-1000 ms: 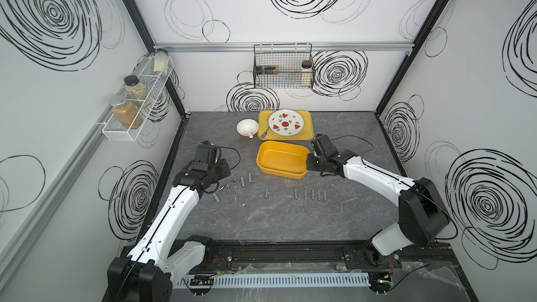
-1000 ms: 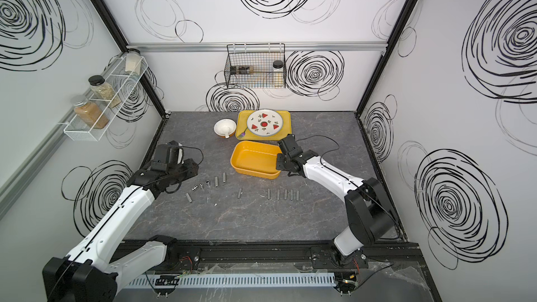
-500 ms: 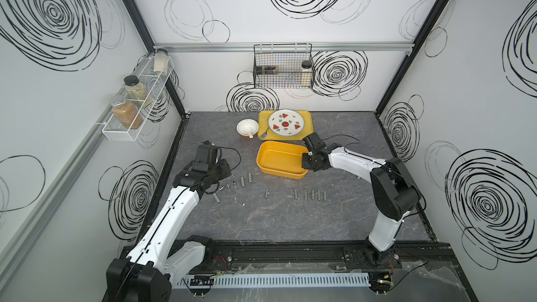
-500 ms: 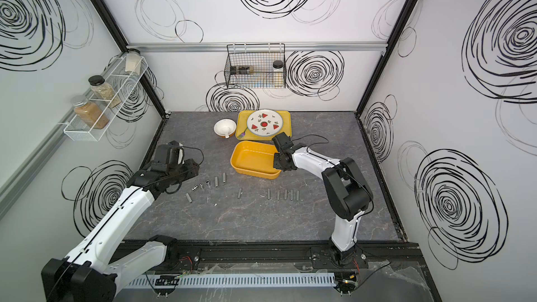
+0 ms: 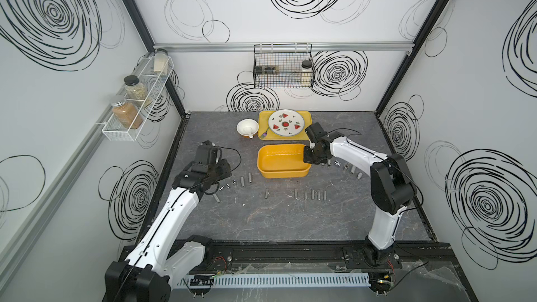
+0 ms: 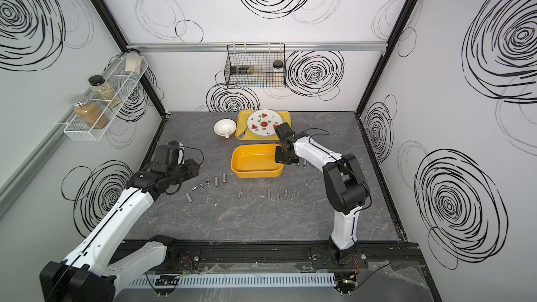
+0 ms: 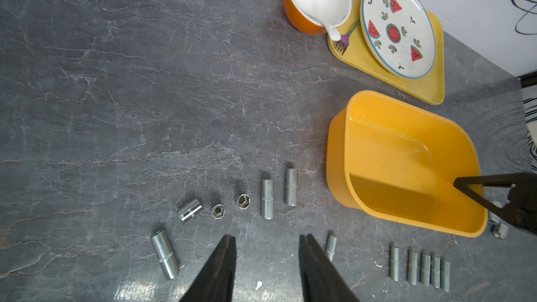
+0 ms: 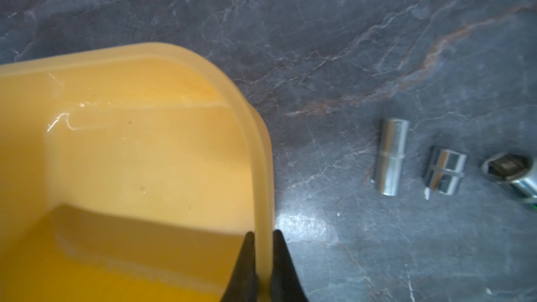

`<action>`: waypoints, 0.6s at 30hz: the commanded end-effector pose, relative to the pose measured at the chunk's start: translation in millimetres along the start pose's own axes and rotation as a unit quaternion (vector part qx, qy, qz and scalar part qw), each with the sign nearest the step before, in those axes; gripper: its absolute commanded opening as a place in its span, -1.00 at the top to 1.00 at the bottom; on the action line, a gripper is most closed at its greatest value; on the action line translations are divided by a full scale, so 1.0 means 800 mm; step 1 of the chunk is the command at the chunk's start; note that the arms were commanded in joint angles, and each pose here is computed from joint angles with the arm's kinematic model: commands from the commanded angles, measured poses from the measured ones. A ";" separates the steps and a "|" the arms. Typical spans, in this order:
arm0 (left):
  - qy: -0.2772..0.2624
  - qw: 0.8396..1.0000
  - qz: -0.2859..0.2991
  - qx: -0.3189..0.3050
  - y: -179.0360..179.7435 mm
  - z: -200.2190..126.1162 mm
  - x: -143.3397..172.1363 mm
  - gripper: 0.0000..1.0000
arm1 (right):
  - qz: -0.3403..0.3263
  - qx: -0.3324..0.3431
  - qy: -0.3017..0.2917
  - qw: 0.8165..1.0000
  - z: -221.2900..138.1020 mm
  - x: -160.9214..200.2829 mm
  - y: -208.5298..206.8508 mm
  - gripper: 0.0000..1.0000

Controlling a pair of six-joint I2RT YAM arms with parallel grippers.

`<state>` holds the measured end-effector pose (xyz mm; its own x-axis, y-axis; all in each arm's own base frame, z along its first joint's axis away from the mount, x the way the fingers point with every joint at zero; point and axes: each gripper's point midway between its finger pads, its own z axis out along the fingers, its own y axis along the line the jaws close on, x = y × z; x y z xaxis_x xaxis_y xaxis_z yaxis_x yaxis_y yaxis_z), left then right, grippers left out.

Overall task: Take out the socket from the storage box
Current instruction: Adjust the storage box at the center of the board.

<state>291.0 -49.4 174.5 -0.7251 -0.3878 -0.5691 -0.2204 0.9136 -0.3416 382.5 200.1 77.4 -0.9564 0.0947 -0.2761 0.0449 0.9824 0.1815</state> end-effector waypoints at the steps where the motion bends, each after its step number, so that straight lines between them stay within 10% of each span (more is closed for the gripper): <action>1: -0.018 1.000 0.007 0.021 -0.011 -0.004 -0.006 0.13 | -0.009 0.001 0.070 0.997 -0.012 0.018 -0.010 1.00; 18: -0.020 0.999 0.024 0.024 -0.025 -0.009 0.001 0.13 | -0.014 -0.067 0.179 0.981 -0.020 0.034 0.005 1.00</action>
<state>286.1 -67.7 180.5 -0.7343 -0.3420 -0.5864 -0.1556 0.9256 -0.3450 358.3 199.4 83.0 -0.9999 -0.0004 0.0151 0.0037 0.9613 0.2756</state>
